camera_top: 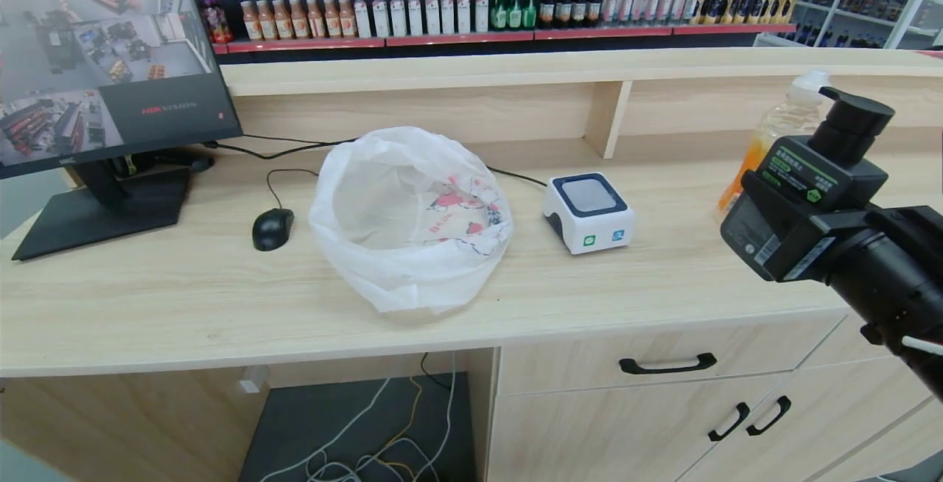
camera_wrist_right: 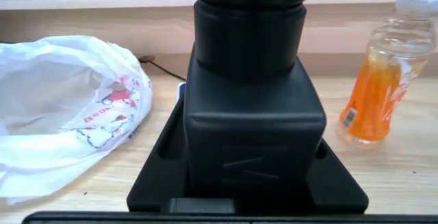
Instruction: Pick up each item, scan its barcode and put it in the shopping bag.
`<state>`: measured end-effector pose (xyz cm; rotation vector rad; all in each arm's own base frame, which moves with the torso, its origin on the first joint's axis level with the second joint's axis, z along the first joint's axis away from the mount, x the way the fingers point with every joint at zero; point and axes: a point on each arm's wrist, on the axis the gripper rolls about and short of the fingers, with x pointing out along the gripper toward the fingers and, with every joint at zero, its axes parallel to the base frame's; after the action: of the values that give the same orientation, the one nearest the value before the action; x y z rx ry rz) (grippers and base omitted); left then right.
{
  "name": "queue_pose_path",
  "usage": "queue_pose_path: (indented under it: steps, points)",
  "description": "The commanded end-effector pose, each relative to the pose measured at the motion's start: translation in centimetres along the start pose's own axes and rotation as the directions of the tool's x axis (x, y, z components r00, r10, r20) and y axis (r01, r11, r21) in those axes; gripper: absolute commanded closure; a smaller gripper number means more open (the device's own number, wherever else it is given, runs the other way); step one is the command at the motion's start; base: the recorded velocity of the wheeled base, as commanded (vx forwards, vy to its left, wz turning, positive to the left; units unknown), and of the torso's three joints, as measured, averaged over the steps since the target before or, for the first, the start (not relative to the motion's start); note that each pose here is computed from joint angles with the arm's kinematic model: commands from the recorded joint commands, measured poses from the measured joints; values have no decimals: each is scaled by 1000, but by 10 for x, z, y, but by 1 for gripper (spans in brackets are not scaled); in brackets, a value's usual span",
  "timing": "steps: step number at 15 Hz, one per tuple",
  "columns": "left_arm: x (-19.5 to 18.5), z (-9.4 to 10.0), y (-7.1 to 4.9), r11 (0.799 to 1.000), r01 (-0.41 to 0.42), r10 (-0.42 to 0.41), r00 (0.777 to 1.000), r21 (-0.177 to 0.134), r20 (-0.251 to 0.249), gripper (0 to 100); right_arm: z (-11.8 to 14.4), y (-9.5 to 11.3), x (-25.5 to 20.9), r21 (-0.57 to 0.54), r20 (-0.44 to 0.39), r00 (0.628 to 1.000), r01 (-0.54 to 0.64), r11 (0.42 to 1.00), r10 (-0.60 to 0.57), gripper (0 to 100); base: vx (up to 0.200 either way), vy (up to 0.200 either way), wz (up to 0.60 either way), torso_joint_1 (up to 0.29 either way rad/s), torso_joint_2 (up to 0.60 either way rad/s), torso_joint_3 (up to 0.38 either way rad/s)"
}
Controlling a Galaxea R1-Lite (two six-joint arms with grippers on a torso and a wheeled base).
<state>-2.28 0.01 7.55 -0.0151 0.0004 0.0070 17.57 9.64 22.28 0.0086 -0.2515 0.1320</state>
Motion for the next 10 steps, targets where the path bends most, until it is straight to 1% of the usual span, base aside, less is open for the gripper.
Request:
queue_pose_path:
  steps: [1,2,4,5,6,7,8,10]
  points:
    - [0,0,0,1000,-1,1,1000,0,0,0,-2,2,0,-1,-10,1000,-10,1000,10,100,0,200,0,-7,2,-2]
    - [0,0,0,1000,-1,1,1000,1,0,0,-1,6,2,7,-7,1000,-26,1000,26,100,0,200,0,-2,2,12]
    - [0,0,0,1000,-1,1,1000,4,0,0,2,7,5,6,6,1000,-21,1000,21,100,0,0,0,0,0,0]
    - [0,0,0,1000,-1,1,1000,4,0,0,5,11,16,16,25,999,-19,1000,19,100,0,0,0,0,0,0]
    - [0,0,0,1000,-1,1,1000,4,0,0,15,16,28,33,74,997,-16,999,13,100,0,0,0,0,0,0]
    - [0,0,0,1000,-1,1,1000,4,0,0,21,18,36,31,102,995,-10,999,7,100,0,0,0,0,0,0]
    - [0,0,0,1000,-1,1,1000,4,0,0,22,24,49,29,115,993,-8,1000,5,100,0,0,0,0,0,0]
    - [0,0,0,1000,-1,1,1000,4,0,0,10,33,67,35,95,995,-9,999,6,100,0,0,0,0,0,0]
